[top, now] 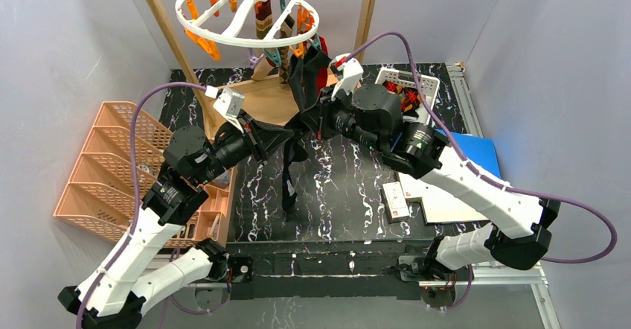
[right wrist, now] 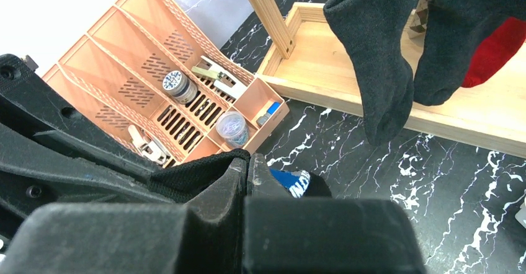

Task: Clip the socks to the hanger
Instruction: Pick up the sock at the center of the board.

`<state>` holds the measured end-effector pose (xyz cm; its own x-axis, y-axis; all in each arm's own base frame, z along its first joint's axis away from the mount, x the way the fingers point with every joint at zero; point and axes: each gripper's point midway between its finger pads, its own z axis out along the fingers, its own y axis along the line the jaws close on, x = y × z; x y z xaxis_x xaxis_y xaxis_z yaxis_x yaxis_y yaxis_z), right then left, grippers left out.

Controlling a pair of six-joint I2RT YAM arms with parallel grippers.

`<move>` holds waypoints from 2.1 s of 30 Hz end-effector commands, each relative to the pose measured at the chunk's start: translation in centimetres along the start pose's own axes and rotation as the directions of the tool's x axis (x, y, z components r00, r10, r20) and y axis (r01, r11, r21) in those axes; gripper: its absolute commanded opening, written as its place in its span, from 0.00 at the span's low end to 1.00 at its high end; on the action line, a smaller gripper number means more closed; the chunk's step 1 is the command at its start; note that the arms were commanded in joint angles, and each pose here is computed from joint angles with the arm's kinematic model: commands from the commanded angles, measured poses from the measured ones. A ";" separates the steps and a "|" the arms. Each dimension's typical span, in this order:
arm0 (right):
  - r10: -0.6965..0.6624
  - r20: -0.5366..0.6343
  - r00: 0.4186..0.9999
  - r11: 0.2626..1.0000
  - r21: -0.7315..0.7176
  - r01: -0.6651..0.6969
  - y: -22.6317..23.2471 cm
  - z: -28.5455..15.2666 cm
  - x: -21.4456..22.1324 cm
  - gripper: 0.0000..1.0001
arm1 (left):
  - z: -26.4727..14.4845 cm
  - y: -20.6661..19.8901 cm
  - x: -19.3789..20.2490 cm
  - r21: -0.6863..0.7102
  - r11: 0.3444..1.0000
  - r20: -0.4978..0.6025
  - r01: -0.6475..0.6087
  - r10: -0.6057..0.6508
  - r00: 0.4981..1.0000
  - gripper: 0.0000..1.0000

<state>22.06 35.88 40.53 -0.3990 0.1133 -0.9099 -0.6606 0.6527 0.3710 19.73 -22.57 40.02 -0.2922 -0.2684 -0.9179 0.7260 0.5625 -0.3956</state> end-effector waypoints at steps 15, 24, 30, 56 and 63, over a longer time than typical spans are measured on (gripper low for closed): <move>0.002 0.065 0.998 0.999 -0.050 0.002 1.0 0.3 -1.8 0.01 | -0.6 0.7 1.6 0.005 0.998 0.010 -0.058 0.058 0.998 0.19; 0.000 -0.005 1.000 0.995 -0.100 0.000 2.0 -0.6 -1.1 0.01 | -1.2 0.6 0.3 -0.001 0.993 0.058 -0.119 0.119 0.991 0.59; -0.022 -0.029 0.999 0.994 -0.107 0.019 2.0 -1.7 -1.0 0.01 | -3.0 1.1 -1.3 -0.058 0.972 0.126 -0.228 0.233 0.964 0.91; -0.188 -0.164 0.968 0.946 -0.294 0.134 4.0 -4.2 1.7 0.01 | -4.2 0.0 3.0 0.163 0.740 0.062 -0.652 0.652 0.756 0.70; -0.193 -0.159 0.968 0.944 -0.299 0.139 4.0 -4.1 1.7 0.01 | -3.7 -0.6 3.0 0.199 0.732 0.073 -0.652 0.652 0.754 0.54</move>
<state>16.32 35.87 38.34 -0.4152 -0.1900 -0.8897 -0.8447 0.4437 0.2995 16.58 -20.21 36.65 0.2576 0.1205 -0.9587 0.8350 0.4715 0.2836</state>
